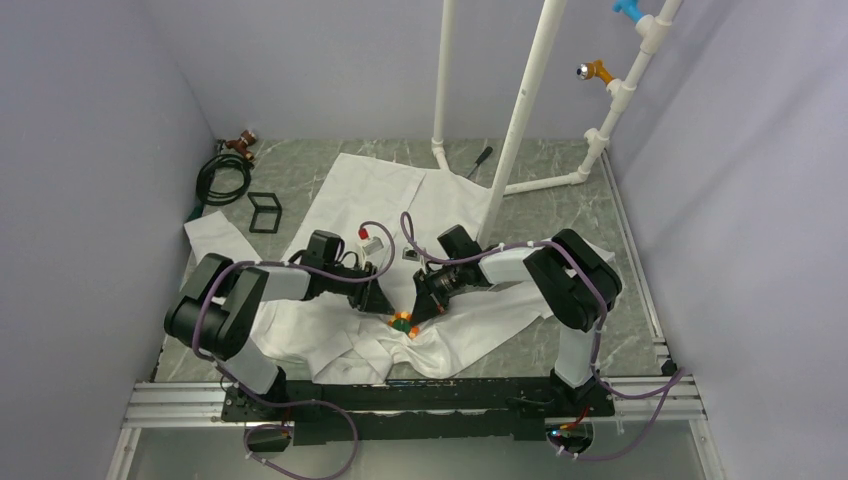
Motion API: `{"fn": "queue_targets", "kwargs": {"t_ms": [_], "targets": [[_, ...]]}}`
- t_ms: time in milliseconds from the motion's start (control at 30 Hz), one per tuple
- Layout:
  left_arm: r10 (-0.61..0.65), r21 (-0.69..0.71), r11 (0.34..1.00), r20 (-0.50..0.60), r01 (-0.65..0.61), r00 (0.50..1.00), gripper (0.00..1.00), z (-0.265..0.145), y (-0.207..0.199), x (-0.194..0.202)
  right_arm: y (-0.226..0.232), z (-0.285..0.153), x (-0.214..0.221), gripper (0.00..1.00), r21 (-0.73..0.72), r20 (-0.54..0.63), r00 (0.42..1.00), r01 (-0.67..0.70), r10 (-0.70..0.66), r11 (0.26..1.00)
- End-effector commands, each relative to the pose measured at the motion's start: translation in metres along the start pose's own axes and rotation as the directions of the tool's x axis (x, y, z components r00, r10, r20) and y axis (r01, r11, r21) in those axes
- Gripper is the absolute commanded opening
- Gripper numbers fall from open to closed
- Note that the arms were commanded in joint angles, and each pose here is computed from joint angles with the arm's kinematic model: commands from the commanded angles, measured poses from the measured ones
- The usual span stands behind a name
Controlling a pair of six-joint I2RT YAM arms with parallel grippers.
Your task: Remove the brooch from the garment
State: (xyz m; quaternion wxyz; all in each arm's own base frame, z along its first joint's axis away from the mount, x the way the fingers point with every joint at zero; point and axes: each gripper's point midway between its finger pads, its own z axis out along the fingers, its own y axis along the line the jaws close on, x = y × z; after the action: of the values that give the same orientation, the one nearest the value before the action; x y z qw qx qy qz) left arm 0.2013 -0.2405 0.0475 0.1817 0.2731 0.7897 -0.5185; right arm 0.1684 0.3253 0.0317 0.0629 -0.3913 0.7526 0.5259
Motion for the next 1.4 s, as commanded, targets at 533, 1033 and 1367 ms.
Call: {"fn": "queue_targets", "kwargs": {"t_ms": [533,1033,1367], "targets": [[-0.024,0.134,0.991,-0.044,0.03,0.999,0.38,0.012,-0.03,0.019,0.007,-0.008,-0.018,0.0,0.0,0.06,0.995,0.082,-0.082,0.997],[-0.029,0.13,0.991,-0.051,0.036,0.998,0.42,0.019,-0.025,0.021,0.01,-0.008,-0.02,0.0,-0.016,0.071,0.995,0.071,-0.07,0.997],[-0.034,0.123,0.992,-0.067,0.042,0.997,0.4,0.024,-0.022,0.023,0.011,-0.008,-0.019,0.0,-0.024,0.077,0.995,0.068,-0.066,0.997]]}}
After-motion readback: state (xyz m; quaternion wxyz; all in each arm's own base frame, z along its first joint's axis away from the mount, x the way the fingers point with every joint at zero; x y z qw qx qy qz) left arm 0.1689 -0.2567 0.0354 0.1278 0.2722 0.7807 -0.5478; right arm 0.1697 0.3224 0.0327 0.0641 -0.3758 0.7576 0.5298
